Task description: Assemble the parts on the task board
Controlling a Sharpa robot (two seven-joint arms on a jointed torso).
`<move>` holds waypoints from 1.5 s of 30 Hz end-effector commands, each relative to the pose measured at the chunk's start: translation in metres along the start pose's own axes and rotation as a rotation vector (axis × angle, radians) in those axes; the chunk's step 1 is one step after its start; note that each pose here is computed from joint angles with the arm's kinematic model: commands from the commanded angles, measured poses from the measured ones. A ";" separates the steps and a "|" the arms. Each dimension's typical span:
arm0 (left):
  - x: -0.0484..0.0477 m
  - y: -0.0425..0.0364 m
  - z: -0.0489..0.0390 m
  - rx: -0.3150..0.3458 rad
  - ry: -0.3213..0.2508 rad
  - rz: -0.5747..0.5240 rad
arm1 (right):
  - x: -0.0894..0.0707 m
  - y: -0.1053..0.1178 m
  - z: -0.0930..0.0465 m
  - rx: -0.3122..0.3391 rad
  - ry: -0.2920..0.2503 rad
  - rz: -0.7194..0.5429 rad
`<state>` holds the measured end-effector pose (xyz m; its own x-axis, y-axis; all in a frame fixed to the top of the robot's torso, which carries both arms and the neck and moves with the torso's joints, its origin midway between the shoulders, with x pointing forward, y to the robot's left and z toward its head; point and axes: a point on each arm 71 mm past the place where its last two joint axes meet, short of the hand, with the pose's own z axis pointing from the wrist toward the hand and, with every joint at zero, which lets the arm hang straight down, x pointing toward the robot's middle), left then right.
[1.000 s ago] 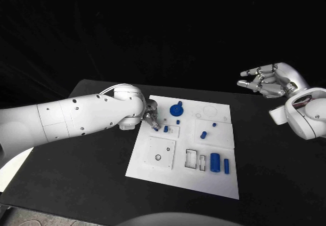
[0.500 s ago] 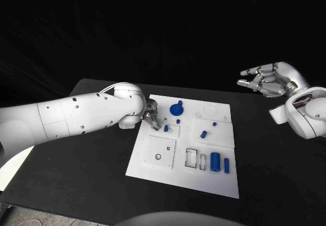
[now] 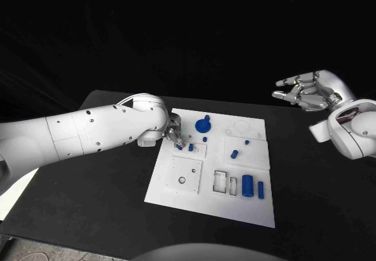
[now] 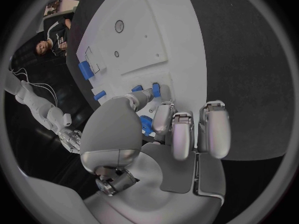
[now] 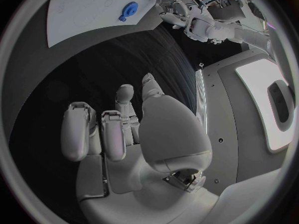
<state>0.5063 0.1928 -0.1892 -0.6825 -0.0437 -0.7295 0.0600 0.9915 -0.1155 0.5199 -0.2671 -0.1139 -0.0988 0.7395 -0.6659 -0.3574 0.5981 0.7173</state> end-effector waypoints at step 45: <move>0.0050 0.0044 0.0059 -0.020 0.013 -0.019 | 0.001 0.001 0.000 -0.007 0.016 0.004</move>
<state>0.5081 0.1955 -0.1949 -0.6925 -0.0528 -0.7195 0.0425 0.9926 -0.1138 0.5193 -0.2673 -0.1139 -0.1015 0.7395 -0.6655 -0.3574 0.5972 0.7181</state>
